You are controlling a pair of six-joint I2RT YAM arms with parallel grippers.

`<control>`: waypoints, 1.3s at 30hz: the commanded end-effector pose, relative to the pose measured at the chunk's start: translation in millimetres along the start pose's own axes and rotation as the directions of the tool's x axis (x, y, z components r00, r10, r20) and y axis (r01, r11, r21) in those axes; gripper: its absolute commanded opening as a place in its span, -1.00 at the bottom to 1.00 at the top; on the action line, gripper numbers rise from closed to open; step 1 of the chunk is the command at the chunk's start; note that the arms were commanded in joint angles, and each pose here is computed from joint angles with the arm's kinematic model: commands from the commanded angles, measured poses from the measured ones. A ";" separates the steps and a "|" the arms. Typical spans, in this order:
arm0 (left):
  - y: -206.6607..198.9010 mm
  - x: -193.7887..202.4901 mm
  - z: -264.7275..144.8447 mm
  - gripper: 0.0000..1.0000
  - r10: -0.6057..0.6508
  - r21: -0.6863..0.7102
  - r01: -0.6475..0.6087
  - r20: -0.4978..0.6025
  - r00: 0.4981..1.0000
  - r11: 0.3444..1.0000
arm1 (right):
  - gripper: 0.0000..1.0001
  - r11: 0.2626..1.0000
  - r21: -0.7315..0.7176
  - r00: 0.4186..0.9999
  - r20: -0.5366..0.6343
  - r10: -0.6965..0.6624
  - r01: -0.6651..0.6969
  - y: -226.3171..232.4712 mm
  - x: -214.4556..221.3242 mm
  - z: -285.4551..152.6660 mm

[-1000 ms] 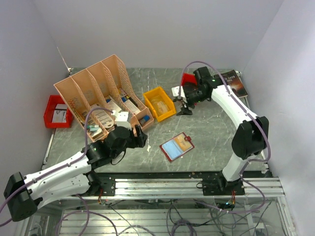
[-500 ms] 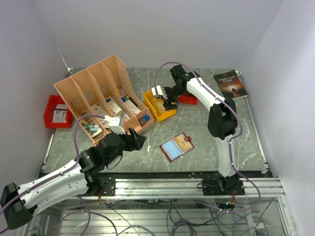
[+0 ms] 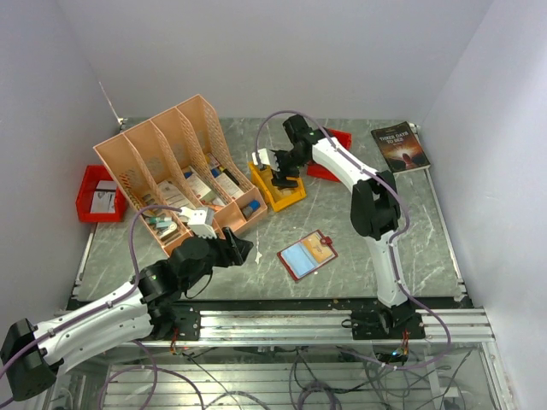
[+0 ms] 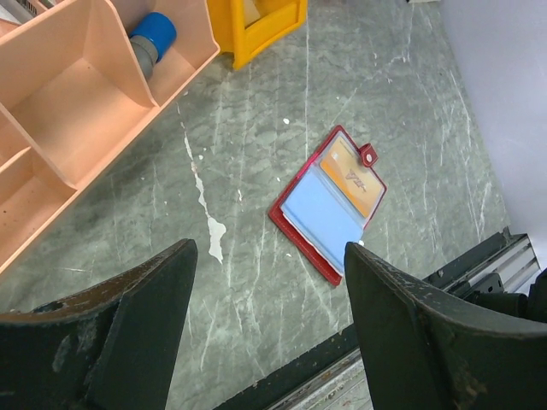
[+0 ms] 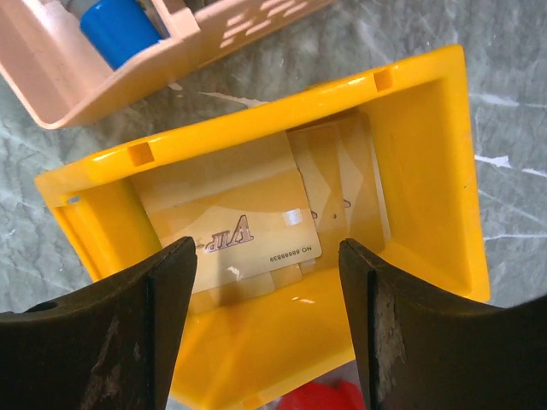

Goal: Put the credit cards into the card holder
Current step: Move the storage box to the center of the board.

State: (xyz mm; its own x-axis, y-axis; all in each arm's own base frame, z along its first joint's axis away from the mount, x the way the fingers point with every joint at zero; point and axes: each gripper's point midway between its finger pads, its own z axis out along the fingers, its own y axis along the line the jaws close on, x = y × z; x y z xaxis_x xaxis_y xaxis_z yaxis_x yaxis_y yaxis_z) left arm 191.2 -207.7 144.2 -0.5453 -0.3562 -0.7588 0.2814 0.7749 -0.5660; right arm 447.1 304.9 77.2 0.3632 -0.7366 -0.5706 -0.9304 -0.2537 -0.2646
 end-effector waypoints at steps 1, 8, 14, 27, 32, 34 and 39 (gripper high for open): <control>-8.6 -9.3 0.3 0.61 -0.014 0.033 0.013 0.031 0.999 0.999 | 0.33 0.998 0.040 0.999 -0.031 0.042 -0.041 -9.5 7.9 2.3; -6.5 -8.6 -4.9 0.61 -0.038 0.041 0.036 0.037 0.999 0.999 | -0.11 0.998 -0.008 0.997 -0.044 0.065 -0.066 9.7 15.8 7.3; -5.7 -10.3 -8.5 0.60 -0.056 0.042 0.054 0.044 0.997 0.998 | -0.91 0.997 -0.044 0.997 -0.051 0.065 -0.068 20.0 19.9 10.2; -6.0 -9.4 -7.2 0.59 -0.055 0.036 0.054 0.036 0.998 0.998 | -1.00 0.964 -0.266 0.999 -0.041 -0.023 0.011 75.2 26.3 6.3; -6.9 -8.4 -4.7 0.59 -0.058 0.042 0.056 0.036 0.998 0.998 | -1.00 0.941 -0.333 0.997 -0.005 -0.071 0.066 110.2 2.4 5.4; -7.1 -6.8 -3.2 0.59 -0.058 0.044 0.056 0.034 0.998 0.997 | -1.00 0.930 -0.360 0.997 0.002 -0.083 0.078 126.7 -7.5 7.9; -9.3 -2.3 0.7 0.57 -0.063 0.055 0.061 0.020 0.998 0.997 | -0.95 0.949 -0.313 0.999 -0.014 -0.045 0.039 131.8 -27.4 10.3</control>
State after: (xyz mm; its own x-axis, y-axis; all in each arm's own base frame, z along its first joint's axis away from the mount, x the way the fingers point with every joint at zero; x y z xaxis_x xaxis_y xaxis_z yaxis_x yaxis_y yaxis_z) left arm 189.3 -207.8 148.0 -0.5453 -0.3965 -0.7386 0.2736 0.7487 -0.6038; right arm 320.6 283.0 23.9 0.4206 -0.7405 -0.5242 -0.8638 -0.5036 0.0182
